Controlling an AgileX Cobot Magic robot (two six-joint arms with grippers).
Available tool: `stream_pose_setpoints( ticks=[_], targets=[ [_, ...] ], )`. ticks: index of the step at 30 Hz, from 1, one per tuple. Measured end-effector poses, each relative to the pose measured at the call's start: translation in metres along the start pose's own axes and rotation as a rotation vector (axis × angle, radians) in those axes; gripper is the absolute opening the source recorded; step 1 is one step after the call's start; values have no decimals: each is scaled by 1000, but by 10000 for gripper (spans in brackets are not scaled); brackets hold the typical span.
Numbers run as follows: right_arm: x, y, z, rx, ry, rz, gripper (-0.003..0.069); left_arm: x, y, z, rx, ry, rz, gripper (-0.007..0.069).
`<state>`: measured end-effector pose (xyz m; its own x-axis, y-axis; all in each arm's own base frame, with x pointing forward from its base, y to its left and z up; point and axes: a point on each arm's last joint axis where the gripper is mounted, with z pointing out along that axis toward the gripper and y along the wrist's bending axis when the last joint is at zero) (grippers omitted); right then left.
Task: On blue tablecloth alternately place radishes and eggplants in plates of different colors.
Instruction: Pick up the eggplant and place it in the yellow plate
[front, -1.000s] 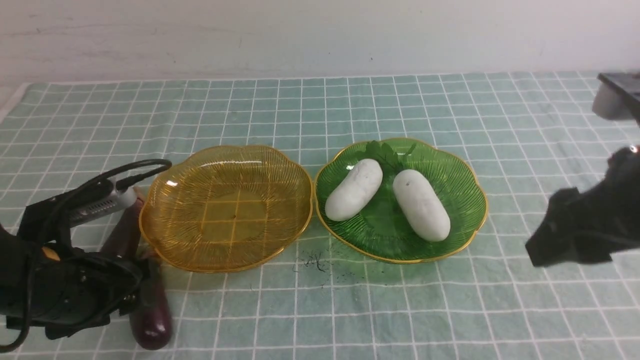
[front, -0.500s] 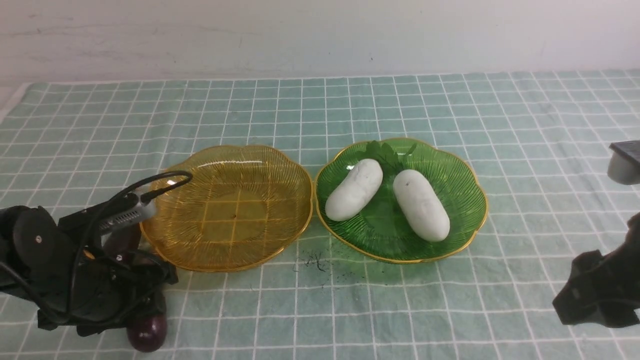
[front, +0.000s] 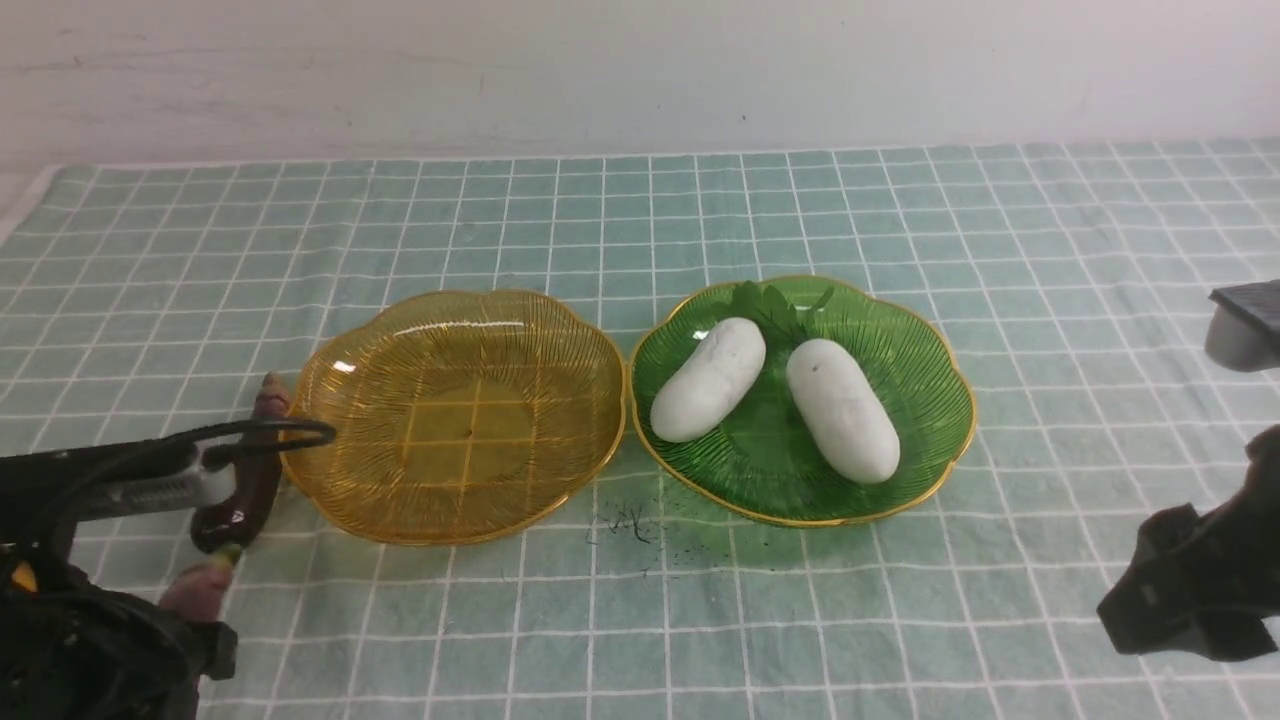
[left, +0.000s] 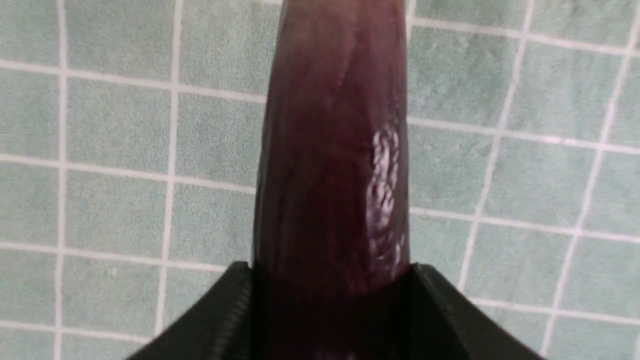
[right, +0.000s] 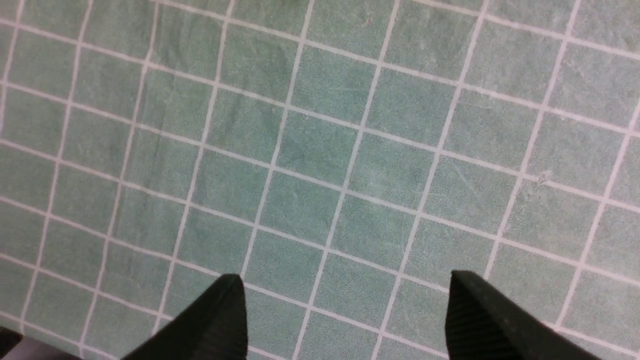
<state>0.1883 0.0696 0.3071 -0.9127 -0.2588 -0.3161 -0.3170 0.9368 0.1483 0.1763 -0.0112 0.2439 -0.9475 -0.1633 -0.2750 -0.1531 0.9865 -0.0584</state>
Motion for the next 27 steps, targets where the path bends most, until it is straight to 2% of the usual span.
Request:
stream_pose_setpoints(
  ticks=[5,9,10,11,16,18,22,26,27],
  targets=[
    [0,2,0,-27,-2,-34,392,-14,-11,-30,108,-76,24,342],
    [0,5,0,-60,-6,-56,240,-46,-32,-40,265,-100,86,342],
    [0,6,0,-62,-6,-56,232,-48,-33,-39,272,-103,89,342],
    [0,7,-1,-73,-9,-65,158,-65,-42,-36,323,-102,104,342],
    [7,8,-11,-66,-52,-129,24,-101,-63,-13,373,-42,136,342],
    [14,9,-19,-62,-85,-159,-4,-117,-79,3,370,-7,176,342],
    [28,11,-31,-57,-140,-191,-13,-139,-99,25,337,17,246,342],
    [41,12,-39,-54,-181,-202,-14,-157,-108,38,312,9,275,355],
    [49,12,-41,-53,-195,-205,-14,-165,-111,44,308,-12,275,381]
  ],
)
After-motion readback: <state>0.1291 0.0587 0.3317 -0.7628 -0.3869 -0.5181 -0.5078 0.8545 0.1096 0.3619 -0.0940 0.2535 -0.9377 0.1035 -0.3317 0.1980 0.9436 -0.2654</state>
